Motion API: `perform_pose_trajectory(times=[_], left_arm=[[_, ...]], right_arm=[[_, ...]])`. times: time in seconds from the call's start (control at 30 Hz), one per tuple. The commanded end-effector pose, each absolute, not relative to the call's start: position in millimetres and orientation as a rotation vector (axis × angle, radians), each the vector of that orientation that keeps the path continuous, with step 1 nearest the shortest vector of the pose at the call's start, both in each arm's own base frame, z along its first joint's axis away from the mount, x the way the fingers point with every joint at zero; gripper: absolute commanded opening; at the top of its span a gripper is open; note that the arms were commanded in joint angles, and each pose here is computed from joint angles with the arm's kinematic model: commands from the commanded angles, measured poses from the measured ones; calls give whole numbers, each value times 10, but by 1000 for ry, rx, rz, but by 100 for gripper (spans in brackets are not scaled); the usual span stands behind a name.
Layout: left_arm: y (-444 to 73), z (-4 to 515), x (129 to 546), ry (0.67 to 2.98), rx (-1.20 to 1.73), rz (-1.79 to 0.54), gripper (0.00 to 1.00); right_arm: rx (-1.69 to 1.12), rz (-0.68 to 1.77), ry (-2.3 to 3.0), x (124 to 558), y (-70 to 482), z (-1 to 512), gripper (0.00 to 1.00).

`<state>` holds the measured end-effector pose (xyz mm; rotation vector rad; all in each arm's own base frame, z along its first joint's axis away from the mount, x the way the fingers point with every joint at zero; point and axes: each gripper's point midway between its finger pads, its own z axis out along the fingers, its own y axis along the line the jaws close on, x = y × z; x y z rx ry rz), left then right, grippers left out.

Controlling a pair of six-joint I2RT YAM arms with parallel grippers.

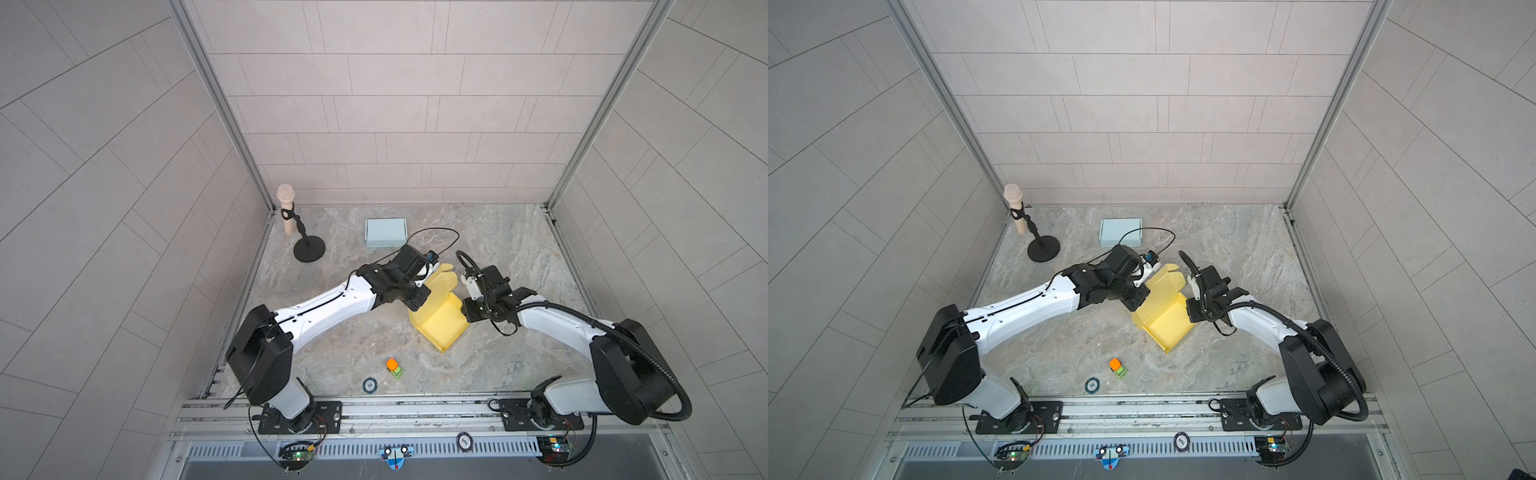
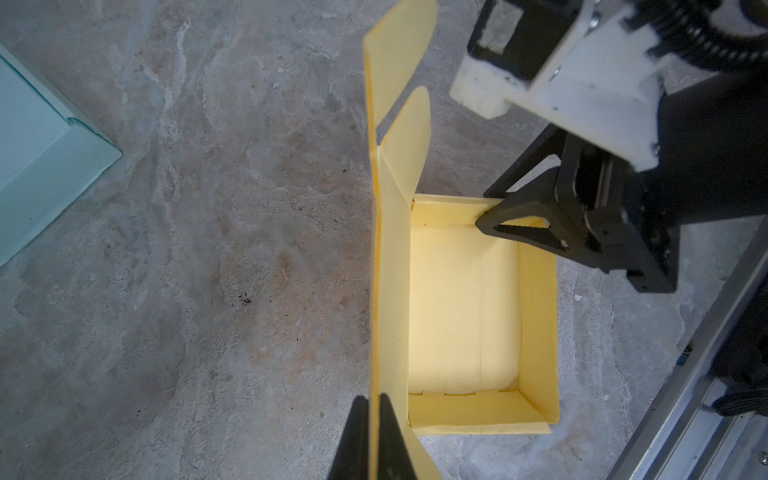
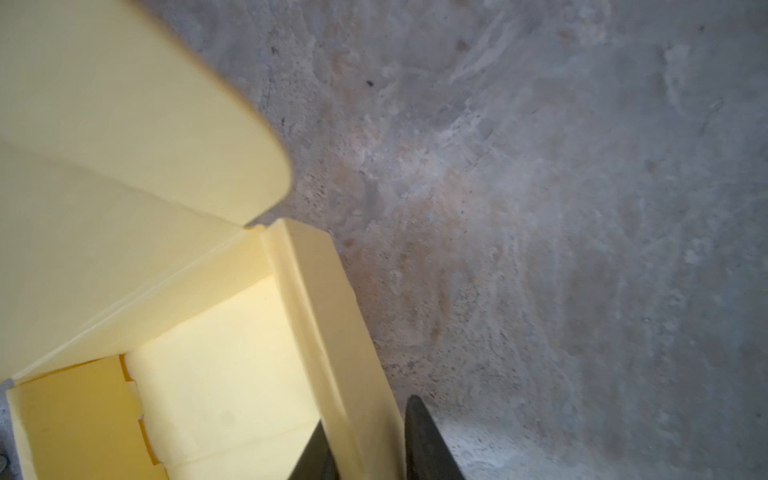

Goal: Fold the paper box
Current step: 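Hold the side wall with the left gripper while right gripper grips the end wall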

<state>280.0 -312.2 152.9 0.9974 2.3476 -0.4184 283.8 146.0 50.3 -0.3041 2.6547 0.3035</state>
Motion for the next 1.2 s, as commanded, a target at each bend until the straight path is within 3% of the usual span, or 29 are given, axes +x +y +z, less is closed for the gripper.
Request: perform_pose_trajectory(times=[0.0,0.17,0.5,0.77,1.17], left_arm=[[-3186,1611,2873,2325,983,-457,0],[-3198,1638,2868,2310,967,-491,0],[-3219,1583,2909,2298,917,-582,0],[-3253,1479,2946,2307,882,-620,0],[-3138,1278,2908,2334,882,-566,0]], right_arm=[[-342,104,2655,2853,1385,504,23],[-397,-56,2643,2865,1404,490,18],[-576,-381,2660,2883,1556,295,20],[-623,-465,2657,2906,1625,242,19],[-543,-299,2626,2876,1716,467,43]])
